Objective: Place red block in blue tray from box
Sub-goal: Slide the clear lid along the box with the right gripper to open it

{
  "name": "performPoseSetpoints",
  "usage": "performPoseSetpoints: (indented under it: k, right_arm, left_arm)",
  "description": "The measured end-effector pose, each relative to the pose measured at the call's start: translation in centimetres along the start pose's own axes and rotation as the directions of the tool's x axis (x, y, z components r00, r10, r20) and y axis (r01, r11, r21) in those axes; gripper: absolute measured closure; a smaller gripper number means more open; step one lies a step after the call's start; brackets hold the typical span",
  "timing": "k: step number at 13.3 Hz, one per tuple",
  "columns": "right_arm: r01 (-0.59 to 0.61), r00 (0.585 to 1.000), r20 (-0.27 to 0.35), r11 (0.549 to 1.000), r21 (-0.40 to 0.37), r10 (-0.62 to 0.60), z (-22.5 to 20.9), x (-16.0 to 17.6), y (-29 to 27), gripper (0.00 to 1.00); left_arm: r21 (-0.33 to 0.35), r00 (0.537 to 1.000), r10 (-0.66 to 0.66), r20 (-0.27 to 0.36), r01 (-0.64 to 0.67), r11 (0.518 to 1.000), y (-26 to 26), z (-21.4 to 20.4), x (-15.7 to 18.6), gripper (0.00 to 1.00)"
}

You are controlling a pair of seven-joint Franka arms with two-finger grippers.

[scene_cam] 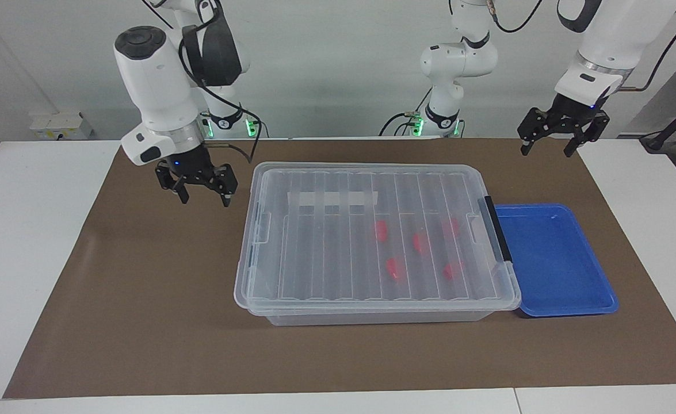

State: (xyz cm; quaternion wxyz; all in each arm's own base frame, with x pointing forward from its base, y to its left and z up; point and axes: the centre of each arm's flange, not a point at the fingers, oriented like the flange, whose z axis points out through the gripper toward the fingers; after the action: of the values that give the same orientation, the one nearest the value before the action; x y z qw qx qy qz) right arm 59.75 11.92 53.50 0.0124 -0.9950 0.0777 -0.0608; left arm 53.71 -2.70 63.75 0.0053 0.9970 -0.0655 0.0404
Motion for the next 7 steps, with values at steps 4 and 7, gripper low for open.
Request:
performPoseSetpoints:
  k: [4,7]
  right_arm:
    - [0.039,0.999,0.010,0.999,0.012,-0.039,4.6,-2.2,-5.1,0.03]
    - [0.049,0.998,0.030,0.999,0.006,-0.049,6.5,-4.4,-6.5,0.03]
  left_arm:
    - [0.000,1.000,0.000,0.000,0.000,1.000,0.0,0.0,0.0,0.00]
    - [0.000,1.000,0.000,0.000,0.000,1.000,0.0,0.0,0.0,0.00]
